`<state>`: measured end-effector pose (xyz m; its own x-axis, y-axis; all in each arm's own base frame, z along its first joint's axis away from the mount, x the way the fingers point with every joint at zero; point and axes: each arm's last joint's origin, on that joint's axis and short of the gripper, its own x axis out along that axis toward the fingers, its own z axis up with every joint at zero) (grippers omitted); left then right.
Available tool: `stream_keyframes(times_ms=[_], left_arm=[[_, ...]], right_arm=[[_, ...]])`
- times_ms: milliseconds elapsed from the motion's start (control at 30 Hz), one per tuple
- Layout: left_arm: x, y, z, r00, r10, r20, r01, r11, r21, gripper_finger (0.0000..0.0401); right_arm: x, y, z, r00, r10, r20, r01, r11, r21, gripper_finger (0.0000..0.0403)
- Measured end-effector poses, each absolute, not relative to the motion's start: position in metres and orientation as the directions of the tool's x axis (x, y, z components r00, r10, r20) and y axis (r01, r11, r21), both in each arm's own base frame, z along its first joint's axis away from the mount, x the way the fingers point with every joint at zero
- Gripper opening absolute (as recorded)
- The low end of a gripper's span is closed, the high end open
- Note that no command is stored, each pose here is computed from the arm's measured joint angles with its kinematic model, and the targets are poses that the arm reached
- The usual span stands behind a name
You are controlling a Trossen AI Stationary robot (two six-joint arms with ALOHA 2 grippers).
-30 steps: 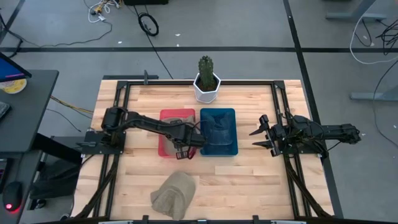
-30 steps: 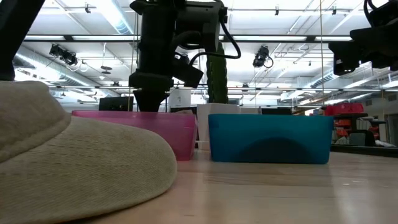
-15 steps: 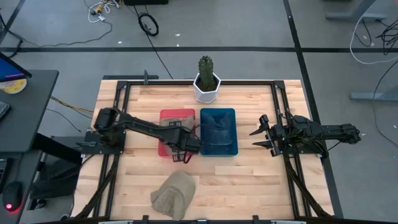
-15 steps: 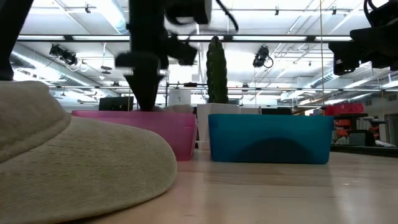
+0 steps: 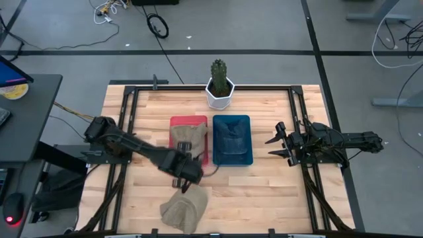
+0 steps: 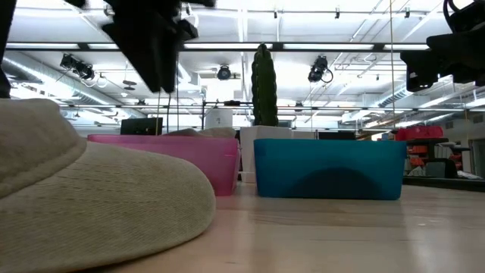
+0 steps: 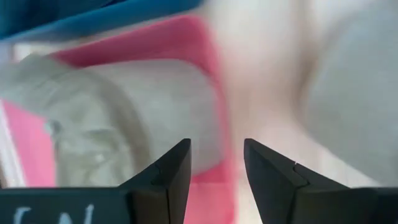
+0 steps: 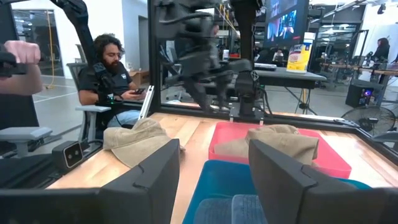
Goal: Pick & Place hat
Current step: Put the brown cap into the pink bin
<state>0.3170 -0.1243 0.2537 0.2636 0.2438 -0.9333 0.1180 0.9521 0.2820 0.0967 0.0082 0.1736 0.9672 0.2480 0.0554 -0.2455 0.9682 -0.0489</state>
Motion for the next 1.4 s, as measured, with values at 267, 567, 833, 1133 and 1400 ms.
stream_keyframes(times_ms=[267,567,833,1133,1400], left_arm=[[0.301,-0.186,0.257,0.392,0.083,-0.916,0.319,0.922,0.22,0.0154],[0.293,-0.236,0.235,0.443,0.007,-0.896,0.468,0.851,0.238,0.0154],[0.3,-0.247,0.201,0.386,0.038,-0.922,0.514,0.821,0.249,0.0154],[0.318,-0.242,0.177,0.332,-0.003,-0.943,0.512,0.84,0.177,0.0149],[0.322,-0.24,0.176,0.325,0.007,-0.946,0.513,0.839,0.182,0.0017]], right_arm=[[0.097,0.008,0.174,0.967,0.248,0.056,-0.246,0.968,-0.049,0.0194],[0.097,0.008,0.174,0.967,0.248,0.057,-0.245,0.968,-0.049,0.0194],[0.097,0.008,0.174,0.967,0.248,0.056,-0.246,0.968,-0.049,0.0194],[0.097,0.008,0.174,0.967,0.248,0.058,-0.246,0.968,-0.049,0.0194],[0.097,0.008,0.174,0.967,0.248,0.057,-0.246,0.968,-0.049,0.0194]])
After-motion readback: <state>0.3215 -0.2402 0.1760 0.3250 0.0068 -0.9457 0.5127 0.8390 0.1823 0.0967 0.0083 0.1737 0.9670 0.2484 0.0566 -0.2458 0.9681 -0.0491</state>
